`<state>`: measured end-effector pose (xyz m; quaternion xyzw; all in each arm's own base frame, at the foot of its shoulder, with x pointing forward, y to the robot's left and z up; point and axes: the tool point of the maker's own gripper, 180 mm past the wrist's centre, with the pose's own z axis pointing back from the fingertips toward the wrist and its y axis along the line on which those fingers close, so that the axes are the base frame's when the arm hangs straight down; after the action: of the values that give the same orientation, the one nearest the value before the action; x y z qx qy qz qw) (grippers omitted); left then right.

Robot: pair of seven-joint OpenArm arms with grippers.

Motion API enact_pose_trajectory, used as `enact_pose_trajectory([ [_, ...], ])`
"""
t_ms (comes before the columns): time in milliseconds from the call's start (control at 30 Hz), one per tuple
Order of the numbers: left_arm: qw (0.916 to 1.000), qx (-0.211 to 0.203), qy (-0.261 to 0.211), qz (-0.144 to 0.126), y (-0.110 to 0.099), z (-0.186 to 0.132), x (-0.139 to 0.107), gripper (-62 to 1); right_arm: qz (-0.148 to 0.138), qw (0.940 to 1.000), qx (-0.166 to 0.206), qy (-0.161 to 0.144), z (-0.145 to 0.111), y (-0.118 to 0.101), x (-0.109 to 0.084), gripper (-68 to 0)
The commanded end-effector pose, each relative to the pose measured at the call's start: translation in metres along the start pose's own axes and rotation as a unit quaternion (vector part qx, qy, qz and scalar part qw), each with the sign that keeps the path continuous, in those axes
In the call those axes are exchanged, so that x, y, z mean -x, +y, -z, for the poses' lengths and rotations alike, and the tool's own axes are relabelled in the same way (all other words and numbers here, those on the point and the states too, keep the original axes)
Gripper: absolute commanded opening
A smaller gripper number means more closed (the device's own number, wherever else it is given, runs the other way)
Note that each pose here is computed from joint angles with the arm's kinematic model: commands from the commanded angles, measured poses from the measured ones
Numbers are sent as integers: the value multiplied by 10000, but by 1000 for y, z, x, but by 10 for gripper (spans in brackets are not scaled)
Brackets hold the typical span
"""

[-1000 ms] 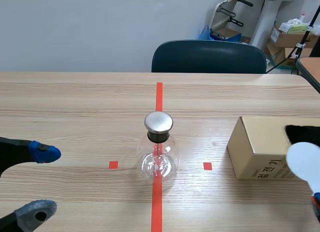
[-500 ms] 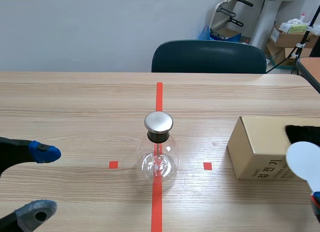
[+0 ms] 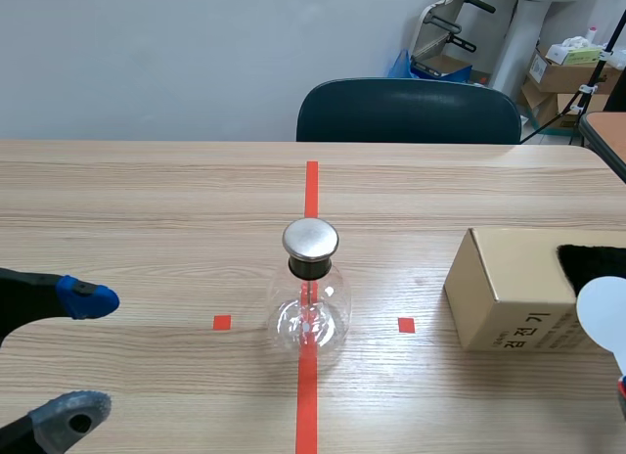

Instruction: Do the electroscope experiment

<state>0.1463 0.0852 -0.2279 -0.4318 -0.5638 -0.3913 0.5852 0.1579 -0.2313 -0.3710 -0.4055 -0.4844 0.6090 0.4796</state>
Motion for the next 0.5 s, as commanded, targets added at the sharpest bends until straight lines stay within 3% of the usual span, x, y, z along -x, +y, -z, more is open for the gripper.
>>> enact_pose_trajectory([
  [0,9998,14,-197,-46,-2,4,-8,-193,-166,9989,225,370,1,-11,18,-665],
  [67,9998,14,-199,-46,-2,4,-9,-193,-159,9974,230,671,0,-11,29,-665],
  [133,9998,14,-199,-46,-2,4,-9,-193,-157,9969,226,744,0,-11,31,-665],
  [267,9998,14,-197,-46,-2,4,-8,-193,-240,9991,131,338,1,-7,17,-665],
  [467,9998,14,-197,-46,-2,4,-8,-193,-276,9990,93,325,1,-6,16,-665],
])
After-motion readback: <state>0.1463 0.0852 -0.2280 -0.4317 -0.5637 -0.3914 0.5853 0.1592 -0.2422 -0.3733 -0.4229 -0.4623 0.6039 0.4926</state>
